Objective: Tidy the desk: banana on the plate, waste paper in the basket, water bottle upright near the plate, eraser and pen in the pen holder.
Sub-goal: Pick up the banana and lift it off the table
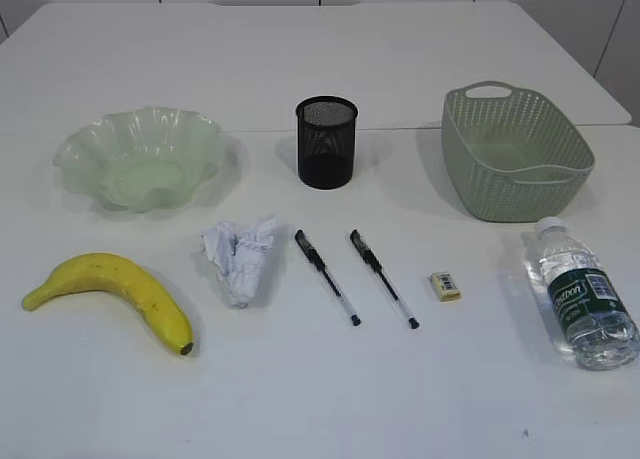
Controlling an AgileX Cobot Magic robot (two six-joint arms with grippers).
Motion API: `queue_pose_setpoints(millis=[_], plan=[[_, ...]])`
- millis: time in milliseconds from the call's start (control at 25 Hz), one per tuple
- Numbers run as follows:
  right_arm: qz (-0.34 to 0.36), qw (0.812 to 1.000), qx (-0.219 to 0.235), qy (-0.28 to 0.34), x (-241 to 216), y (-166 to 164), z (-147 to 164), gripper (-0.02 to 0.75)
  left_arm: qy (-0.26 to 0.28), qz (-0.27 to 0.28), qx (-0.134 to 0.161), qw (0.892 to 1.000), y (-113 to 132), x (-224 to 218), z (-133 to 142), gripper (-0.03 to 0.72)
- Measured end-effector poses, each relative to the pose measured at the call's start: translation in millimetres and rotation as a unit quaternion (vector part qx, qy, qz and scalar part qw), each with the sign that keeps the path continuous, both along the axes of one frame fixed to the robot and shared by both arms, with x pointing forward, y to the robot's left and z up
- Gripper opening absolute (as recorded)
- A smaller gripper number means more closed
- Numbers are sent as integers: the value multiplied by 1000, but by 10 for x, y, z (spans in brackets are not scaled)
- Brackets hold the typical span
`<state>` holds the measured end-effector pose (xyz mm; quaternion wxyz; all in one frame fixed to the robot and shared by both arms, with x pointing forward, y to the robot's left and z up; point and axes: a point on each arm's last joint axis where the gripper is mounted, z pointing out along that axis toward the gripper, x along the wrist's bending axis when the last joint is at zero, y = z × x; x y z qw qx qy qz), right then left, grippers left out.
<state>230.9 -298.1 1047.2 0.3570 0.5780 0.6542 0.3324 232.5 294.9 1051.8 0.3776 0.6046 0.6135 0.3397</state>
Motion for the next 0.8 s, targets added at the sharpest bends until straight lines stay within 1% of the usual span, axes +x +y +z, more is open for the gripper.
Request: queue_pose_setpoints(millis=[80,200,280,360,440,560,800], plan=[[1,1000,2,-6,35,4,47,589,0,-1,-2,1000,-3,0,0,551],[2,999,6,-47,129,10,176,589,-1,-1,-2,1000,-5,1,2,551],[5,998,13,-67,212,21,237,589,-14,-1,-2,1000,-4,-2,40,551],[8,998,21,-61,298,34,257,589,-39,-1,-4,999,-6,0,109,551],[8,999,24,-43,394,41,260,589,-58,0,-5,998,-6,14,185,551],[8,999,27,-35,540,46,294,589,-45,0,-8,999,-4,125,282,551],[7,998,44,-50,825,63,404,589,29,0,-15,999,4,524,442,548]])
